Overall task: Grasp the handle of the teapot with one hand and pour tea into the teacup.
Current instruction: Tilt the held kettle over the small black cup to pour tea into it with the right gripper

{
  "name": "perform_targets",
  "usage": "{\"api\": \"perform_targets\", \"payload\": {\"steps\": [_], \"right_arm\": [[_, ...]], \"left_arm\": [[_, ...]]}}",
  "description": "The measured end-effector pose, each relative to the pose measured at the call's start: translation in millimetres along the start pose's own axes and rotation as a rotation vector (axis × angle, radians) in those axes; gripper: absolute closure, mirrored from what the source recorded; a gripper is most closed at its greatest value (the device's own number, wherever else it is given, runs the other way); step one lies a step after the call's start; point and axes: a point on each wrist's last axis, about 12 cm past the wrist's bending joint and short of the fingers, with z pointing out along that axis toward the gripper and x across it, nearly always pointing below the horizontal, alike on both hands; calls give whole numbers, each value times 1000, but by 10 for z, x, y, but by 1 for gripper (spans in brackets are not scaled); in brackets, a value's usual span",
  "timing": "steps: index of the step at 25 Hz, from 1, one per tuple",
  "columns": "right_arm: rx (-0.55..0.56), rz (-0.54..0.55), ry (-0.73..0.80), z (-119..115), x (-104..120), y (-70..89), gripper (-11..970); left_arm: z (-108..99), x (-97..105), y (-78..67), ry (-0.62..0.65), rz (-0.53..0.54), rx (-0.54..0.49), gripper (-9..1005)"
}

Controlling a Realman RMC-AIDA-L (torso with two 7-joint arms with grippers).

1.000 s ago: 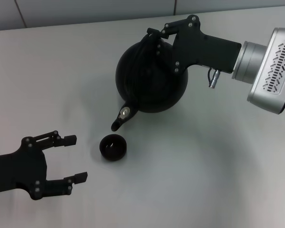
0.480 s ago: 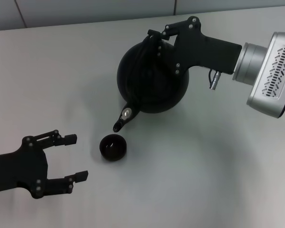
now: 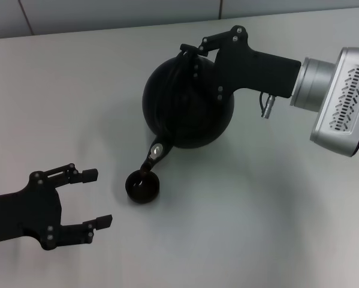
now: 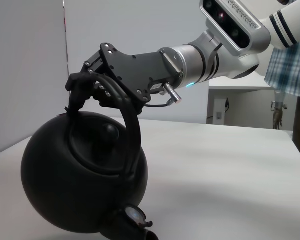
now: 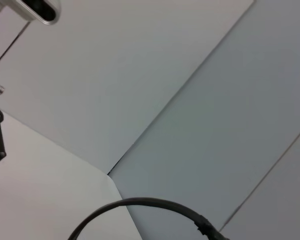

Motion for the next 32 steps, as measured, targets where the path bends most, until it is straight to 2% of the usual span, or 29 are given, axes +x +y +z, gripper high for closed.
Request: {"api": "perform_targets", "payload": {"steps": [32], "right_arm": [[-7,-84,-1,3,-2,13,878]], "left_arm": [[-2,14,5,4,-1,-15,175]]}}
